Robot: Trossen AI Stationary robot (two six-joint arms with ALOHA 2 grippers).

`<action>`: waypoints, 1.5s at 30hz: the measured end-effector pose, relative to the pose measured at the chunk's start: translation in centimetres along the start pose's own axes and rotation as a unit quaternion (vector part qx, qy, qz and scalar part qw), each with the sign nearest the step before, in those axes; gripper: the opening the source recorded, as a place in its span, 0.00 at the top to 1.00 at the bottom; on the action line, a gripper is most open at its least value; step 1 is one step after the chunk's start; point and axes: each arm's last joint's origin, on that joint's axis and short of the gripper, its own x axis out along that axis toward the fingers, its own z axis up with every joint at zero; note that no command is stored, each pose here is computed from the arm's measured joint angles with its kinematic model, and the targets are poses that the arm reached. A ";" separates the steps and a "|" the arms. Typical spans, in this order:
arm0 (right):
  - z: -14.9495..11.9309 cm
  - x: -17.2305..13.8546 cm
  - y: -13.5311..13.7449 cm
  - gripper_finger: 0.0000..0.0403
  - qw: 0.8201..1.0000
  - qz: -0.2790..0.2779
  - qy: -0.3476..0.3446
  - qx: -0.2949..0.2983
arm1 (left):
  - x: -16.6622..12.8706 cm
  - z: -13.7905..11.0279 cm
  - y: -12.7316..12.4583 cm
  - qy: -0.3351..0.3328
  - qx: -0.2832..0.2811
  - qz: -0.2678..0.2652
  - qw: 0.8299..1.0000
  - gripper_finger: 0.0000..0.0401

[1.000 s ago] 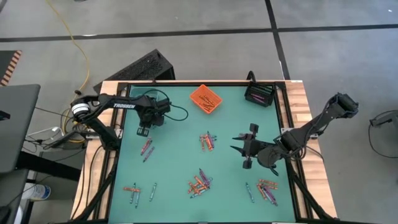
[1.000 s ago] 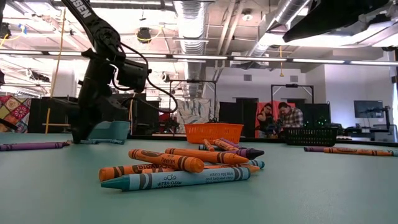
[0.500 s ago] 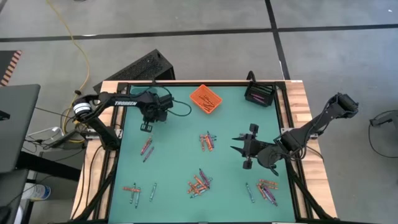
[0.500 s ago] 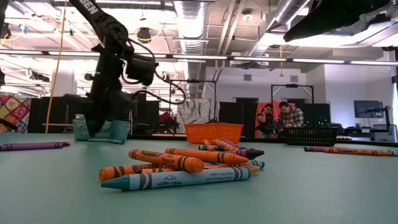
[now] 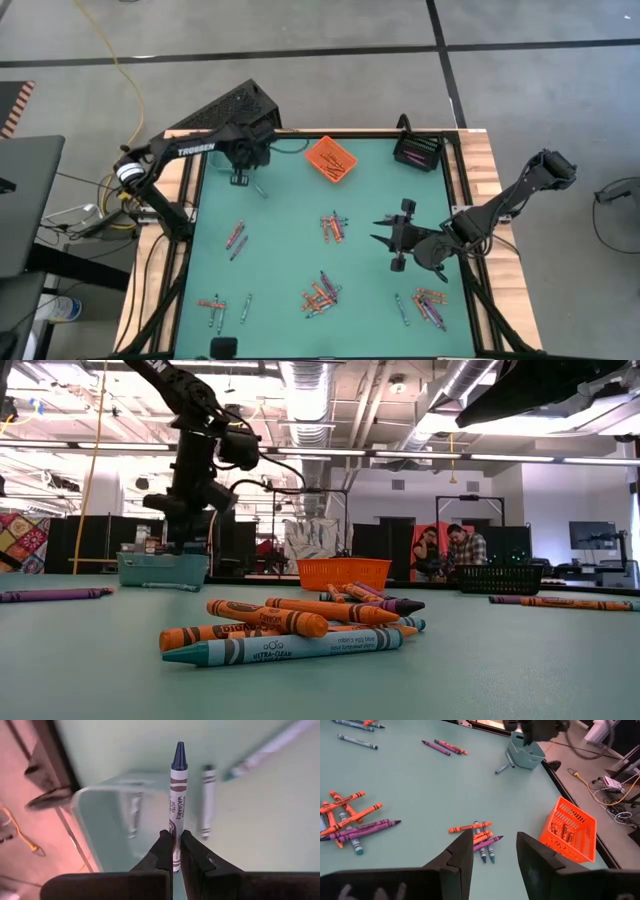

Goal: Sort crayons
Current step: Put the blue crayon into the blue bin

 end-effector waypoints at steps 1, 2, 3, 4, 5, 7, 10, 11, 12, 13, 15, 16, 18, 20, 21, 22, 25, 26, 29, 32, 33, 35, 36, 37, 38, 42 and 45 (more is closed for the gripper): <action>0.0 0.0 0.0 0.63 1.000 0.001 0.000 0.000 | 0.1 -0.3 0.5 0.002 -0.009 0.003 1.000 1.00; 0.0 0.0 0.0 0.63 1.000 0.002 0.000 0.000 | 0.3 -0.7 0.9 0.005 -0.019 0.005 1.000 1.00; 0.0 0.0 0.0 0.63 1.000 0.002 0.000 0.000 | 0.5 -1.0 1.3 0.008 -0.029 0.005 1.000 1.00; 0.0 0.0 0.0 0.63 1.000 0.002 0.000 0.000 | 0.7 -1.5 1.7 0.012 -0.039 0.004 0.999 1.00; 0.0 0.0 0.0 0.63 1.000 0.002 0.000 0.000 | 1.0 -1.9 2.1 0.015 -0.048 0.002 0.999 1.00; 0.0 0.0 0.0 0.63 1.000 0.003 0.001 0.000 | 1.3 -2.6 2.7 0.019 -0.069 0.000 0.997 1.00; 0.0 0.0 0.0 0.63 1.000 0.003 0.000 0.000 | 1.7 -3.4 3.3 0.018 -0.088 -0.007 0.996 1.00; 0.0 0.0 0.0 0.63 1.000 0.003 0.001 0.000 | 1.8 -3.5 3.5 0.016 -0.093 -0.012 0.996 1.00; 0.0 0.0 0.0 0.63 1.000 0.003 0.001 0.000 | 1.9 -3.6 3.5 0.013 -0.097 -0.015 0.995 0.99; 0.0 0.0 0.0 0.63 1.000 0.003 0.001 0.001 | 1.9 -3.7 3.6 0.011 -0.100 -0.018 0.995 0.98; 0.0 0.0 0.0 0.63 1.000 0.003 0.001 0.002 | 2.0 -3.7 3.6 0.008 -0.102 -0.021 0.995 0.95; 0.0 0.0 0.0 0.63 1.000 0.003 0.001 0.003 | 1.9 -3.7 3.6 0.008 -0.103 -0.021 0.994 0.93; 0.0 0.0 0.0 0.63 1.000 0.003 0.000 0.003 | 1.9 -3.7 3.6 0.007 -0.106 -0.021 0.994 0.89; 0.0 0.0 0.0 0.63 1.000 0.004 0.000 0.004 | 1.9 -3.5 3.5 0.004 -0.108 -0.022 0.994 0.85; 0.0 0.0 0.0 0.63 1.000 0.004 0.000 0.004 | 1.8 -3.4 3.4 0.003 -0.110 -0.022 0.994 0.83; 0.0 0.0 0.0 0.63 1.000 0.004 0.000 0.004 | 1.8 -3.3 3.3 0.003 -0.110 -0.022 0.994 0.81; 0.0 0.0 0.0 0.63 1.000 0.004 0.000 0.005 | 1.7 -3.1 3.2 0.001 -0.111 -0.021 0.994 0.76; 0.0 0.0 0.0 0.63 1.000 0.004 0.000 0.004 | 1.6 -2.9 3.1 0.001 -0.109 -0.019 0.994 0.75; 0.0 0.0 0.0 0.63 1.000 0.004 0.000 0.005 | 1.3 -2.4 2.5 -0.008 -0.095 -0.026 0.995 0.73; 0.0 0.0 0.0 0.63 1.000 0.004 0.001 0.004 | 0.8 -1.3 1.5 -0.021 -0.064 -0.036 0.997 0.73; 0.0 0.0 0.0 0.63 1.000 0.004 0.001 0.004 | 0.5 -0.9 1.2 -0.026 -0.054 -0.035 0.998 0.72; 0.0 0.0 0.0 0.63 1.000 0.003 0.002 0.003 | 0.1 -0.2 0.5 -0.034 -0.029 -0.033 0.998 0.72; 0.0 0.0 0.0 0.63 1.000 0.003 0.002 0.003 | -0.1 0.2 0.1 -0.037 -0.018 -0.032 0.999 0.72; 0.0 0.1 -0.1 0.63 1.000 0.002 0.003 0.004 | -0.3 0.5 -0.2 -0.040 -0.008 -0.030 0.999 0.72; 0.0 0.1 -0.1 0.63 1.000 0.001 0.004 0.003 | -0.5 0.8 -0.6 -0.044 0.002 -0.030 0.999 0.72; 0.0 0.2 -0.2 0.63 1.000 -0.002 0.005 0.004 | -1.1 1.7 -1.6 -0.057 0.031 -0.032 0.997 0.72; 0.0 0.2 -0.2 0.63 1.000 -0.001 0.005 0.004 | -1.3 2.1 -2.1 -0.077 0.043 -0.050 0.995 0.72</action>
